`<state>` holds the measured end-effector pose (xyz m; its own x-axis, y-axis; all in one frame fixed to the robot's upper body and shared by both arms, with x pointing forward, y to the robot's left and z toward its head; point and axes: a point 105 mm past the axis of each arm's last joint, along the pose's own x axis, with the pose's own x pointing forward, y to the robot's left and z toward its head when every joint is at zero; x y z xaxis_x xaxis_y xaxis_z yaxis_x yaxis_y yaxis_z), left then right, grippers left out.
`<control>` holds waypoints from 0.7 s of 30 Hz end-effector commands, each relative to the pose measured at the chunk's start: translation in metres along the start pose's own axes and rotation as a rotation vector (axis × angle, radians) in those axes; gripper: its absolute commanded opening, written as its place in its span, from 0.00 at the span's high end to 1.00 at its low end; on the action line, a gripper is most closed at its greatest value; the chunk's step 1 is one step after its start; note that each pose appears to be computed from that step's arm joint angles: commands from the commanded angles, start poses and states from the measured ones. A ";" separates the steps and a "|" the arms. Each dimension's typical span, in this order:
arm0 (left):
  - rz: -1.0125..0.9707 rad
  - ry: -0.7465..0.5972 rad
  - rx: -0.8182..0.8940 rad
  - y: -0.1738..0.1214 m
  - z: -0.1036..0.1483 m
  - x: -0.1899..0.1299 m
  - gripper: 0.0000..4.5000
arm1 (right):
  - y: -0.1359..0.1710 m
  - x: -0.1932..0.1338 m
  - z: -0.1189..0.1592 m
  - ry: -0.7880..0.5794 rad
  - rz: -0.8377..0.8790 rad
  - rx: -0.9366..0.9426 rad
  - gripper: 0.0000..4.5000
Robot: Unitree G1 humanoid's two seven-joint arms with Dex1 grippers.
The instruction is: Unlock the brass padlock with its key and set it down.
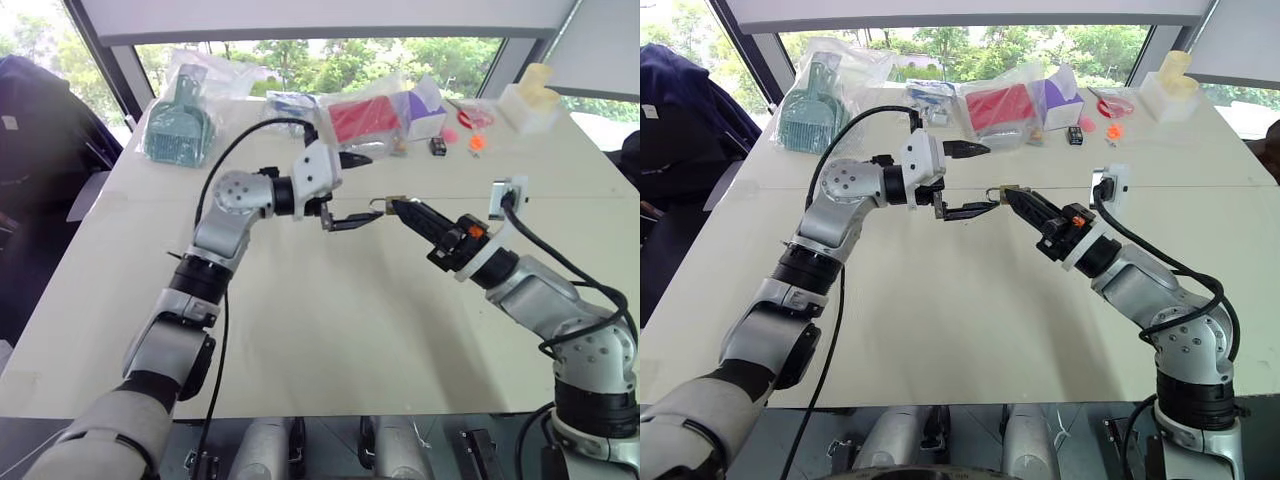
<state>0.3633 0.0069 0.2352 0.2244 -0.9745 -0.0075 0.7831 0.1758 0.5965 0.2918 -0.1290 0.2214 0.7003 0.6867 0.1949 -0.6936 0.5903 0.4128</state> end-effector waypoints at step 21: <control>0.125 -0.025 0.116 0.022 0.012 0.007 0.00 | 0.019 0.003 -0.003 -0.004 0.056 0.007 1.00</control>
<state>0.3757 -0.0005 0.2380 0.2886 -0.9572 0.0217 0.7216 0.2323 0.6522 0.2879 -0.1204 0.2190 0.6910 0.6961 0.1949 -0.6975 0.5714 0.4324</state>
